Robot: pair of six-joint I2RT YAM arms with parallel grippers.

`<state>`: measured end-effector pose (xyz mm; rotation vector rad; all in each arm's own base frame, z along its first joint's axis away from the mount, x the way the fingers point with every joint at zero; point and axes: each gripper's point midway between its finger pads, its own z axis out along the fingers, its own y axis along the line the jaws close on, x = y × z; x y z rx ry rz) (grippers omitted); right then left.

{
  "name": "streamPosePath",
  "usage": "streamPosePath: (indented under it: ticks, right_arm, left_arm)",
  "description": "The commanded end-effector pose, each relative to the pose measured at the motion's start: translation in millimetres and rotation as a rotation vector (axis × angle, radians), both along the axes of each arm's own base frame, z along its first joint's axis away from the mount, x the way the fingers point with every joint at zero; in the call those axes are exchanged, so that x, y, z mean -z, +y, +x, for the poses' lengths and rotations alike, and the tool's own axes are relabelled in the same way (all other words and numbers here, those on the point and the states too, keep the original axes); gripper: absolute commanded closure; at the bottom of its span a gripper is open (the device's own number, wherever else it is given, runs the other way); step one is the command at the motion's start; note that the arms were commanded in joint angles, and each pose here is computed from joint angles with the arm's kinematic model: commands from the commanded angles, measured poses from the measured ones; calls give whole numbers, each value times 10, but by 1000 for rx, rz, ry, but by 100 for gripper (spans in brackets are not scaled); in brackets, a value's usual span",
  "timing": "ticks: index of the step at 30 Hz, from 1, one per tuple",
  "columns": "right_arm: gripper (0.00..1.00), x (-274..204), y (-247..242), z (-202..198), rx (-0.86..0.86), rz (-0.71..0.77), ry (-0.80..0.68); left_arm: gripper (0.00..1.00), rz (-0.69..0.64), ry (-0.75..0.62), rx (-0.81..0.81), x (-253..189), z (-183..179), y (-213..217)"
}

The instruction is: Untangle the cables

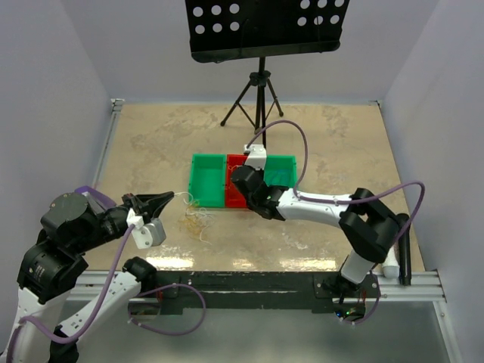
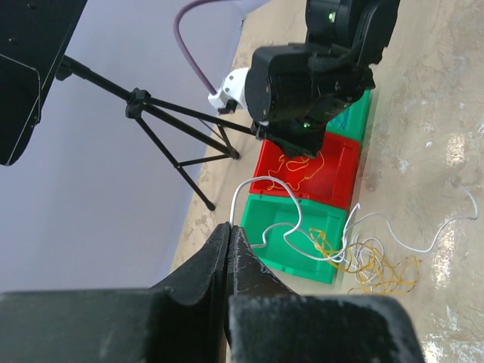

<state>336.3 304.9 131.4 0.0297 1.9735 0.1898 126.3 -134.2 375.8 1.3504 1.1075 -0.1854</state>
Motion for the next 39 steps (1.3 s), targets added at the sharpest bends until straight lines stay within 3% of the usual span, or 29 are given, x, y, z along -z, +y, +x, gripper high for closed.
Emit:
streamPosePath:
  ticks: [1, 7, 14, 19, 34, 39]
  right_arm:
    - [100, 55, 142, 105, 21, 12, 25]
    - [100, 235, 250, 227, 38, -14, 68]
    - [58, -372, 333, 113, -69, 122, -7]
    - [47, -814, 306, -238, -217, 203, -92]
    - [44, 241, 950, -1358, -659, 195, 127]
    - [40, 158, 1295, -1660, -783, 196, 62]
  left_arm:
    - [100, -33, -33, 24, -166, -21, -40]
    - [100, -33, -29, 34, -159, -41, -49]
    - [100, -22, -8, 46, -84, -43, -72]
    - [100, -32, -14, 50, -102, -34, -87]
    - [100, -26, -42, 49, -171, -50, -63]
    - [100, -12, -37, 47, -120, -40, -60]
